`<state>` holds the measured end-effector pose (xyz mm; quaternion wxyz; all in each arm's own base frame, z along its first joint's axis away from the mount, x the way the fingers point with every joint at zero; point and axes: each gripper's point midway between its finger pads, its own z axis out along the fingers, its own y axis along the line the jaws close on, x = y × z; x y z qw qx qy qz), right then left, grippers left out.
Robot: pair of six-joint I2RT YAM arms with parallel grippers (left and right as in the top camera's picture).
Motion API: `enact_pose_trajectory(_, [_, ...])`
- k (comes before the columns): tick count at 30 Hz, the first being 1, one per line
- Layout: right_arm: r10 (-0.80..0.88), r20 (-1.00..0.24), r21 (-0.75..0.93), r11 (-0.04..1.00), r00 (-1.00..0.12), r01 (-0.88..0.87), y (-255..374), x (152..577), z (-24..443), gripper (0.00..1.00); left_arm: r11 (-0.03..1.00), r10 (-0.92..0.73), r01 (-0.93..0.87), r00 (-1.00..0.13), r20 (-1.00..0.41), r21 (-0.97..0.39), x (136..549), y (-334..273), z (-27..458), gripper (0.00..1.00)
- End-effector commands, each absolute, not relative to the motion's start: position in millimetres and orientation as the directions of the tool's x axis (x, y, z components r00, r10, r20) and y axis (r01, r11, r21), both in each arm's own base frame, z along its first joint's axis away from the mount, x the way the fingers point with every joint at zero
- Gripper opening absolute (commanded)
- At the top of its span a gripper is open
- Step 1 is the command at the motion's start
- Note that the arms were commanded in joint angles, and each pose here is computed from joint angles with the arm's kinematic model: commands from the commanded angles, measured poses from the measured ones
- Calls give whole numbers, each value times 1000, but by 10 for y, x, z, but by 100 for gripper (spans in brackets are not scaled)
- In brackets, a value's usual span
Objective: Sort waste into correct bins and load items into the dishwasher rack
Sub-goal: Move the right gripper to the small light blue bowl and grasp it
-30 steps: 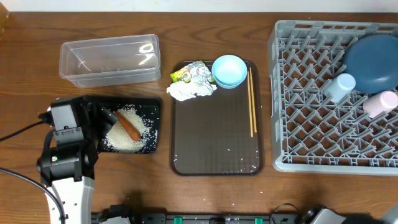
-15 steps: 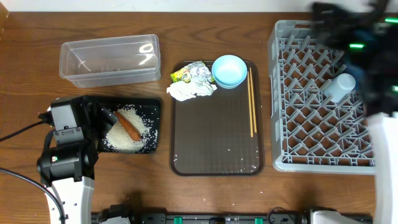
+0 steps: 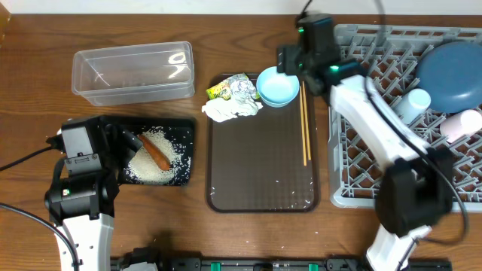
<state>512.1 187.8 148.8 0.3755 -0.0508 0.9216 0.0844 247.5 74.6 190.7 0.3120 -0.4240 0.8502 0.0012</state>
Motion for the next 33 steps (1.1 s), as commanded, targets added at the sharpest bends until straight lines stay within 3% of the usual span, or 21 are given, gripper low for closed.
enact_pose_trajectory(1, [-138, -686, 118, 948, -714, -296, 2249, 5132, 1320, 88, 643, -710, -726, -447, -544, -242, 2465, 786, 1910, 99])
enact_pose_trajectory(6, [-254, -636, 65, 923, -729, -379, 2469, 5040, 881, 91, 643, -710, -726, -447, -544, -242, 2465, 786, 1910, 99])
enact_pose_trajectory(12, [-320, -597, 35, 905, -735, -423, 2555, 4919, 720, 90, 643, -710, -726, -447, -544, -242, 2465, 786, 1910, 99])
enact_pose_trajectory(21, [-351, -497, 30, 907, -794, -420, 2438, 4702, 551, 65, 643, -710, -726, -447, -544, -242, 2465, 786, 1910, 99])
enact_pose_trajectory(30, [-408, -406, -15, 898, -818, -440, 2310, 4513, 432, 58, 643, -710, -726, -447, -544, -242, 2465, 786, 1910, 99])
enact_pose_trajectory(33, [-417, -395, -30, 897, -819, -442, 2276, 4500, 420, 52, 643, -710, -726, -447, -544, -242, 2465, 786, 1910, 99])
